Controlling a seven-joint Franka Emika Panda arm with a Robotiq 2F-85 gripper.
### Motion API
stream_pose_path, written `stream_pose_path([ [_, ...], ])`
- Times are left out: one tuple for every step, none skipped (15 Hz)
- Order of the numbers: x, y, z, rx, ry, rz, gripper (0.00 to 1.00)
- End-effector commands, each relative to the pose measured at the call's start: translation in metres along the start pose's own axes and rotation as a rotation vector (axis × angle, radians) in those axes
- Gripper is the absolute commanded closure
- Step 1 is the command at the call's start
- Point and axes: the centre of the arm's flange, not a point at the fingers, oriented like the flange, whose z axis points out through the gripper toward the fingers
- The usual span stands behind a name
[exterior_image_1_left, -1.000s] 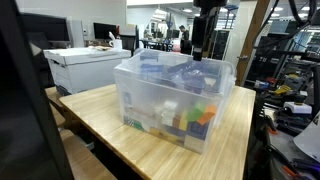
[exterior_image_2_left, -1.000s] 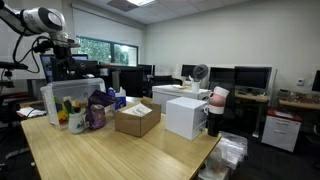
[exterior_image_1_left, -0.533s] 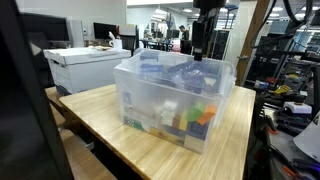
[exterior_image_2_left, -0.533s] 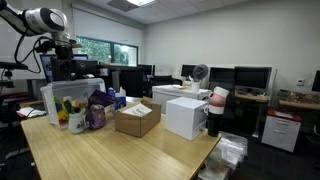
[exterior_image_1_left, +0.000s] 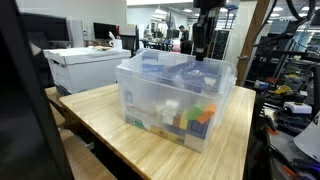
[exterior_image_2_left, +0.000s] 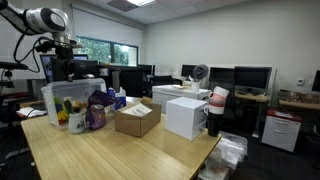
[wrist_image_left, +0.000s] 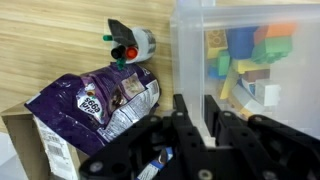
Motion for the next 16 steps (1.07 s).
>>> stream_pose_path([
  [-0.006, 0.014, 0.006, 0.119, -0.019, -0.012, 0.92],
  [-0.006, 0.018, 0.006, 0.151, -0.026, -0.01, 0.92],
  [-0.005, 0.021, 0.006, 0.179, -0.031, -0.008, 0.92],
  [-0.005, 0.025, 0.006, 0.207, -0.036, -0.008, 0.92],
  [-0.005, 0.028, 0.007, 0.225, -0.039, -0.003, 0.92],
  [-0.005, 0.031, 0.007, 0.243, -0.042, 0.0, 0.92],
  [-0.006, 0.034, 0.008, 0.257, -0.044, 0.003, 0.92],
  [-0.006, 0.036, 0.009, 0.268, -0.046, 0.009, 0.92],
  [-0.007, 0.039, 0.01, 0.279, -0.048, 0.012, 0.92],
  [-0.008, 0.042, 0.011, 0.29, -0.049, 0.015, 0.92],
  [-0.008, 0.044, 0.011, 0.298, -0.049, 0.02, 0.92],
  [-0.009, 0.046, 0.012, 0.309, -0.05, 0.023, 0.92],
  [-0.01, 0.048, 0.013, 0.329, -0.051, 0.018, 0.92],
  [-0.01, 0.05, 0.013, 0.339, -0.053, 0.021, 0.92],
  [-0.011, 0.052, 0.014, 0.359, -0.053, 0.016, 0.92],
  [-0.011, 0.054, 0.015, 0.374, -0.053, 0.017, 0.92],
])
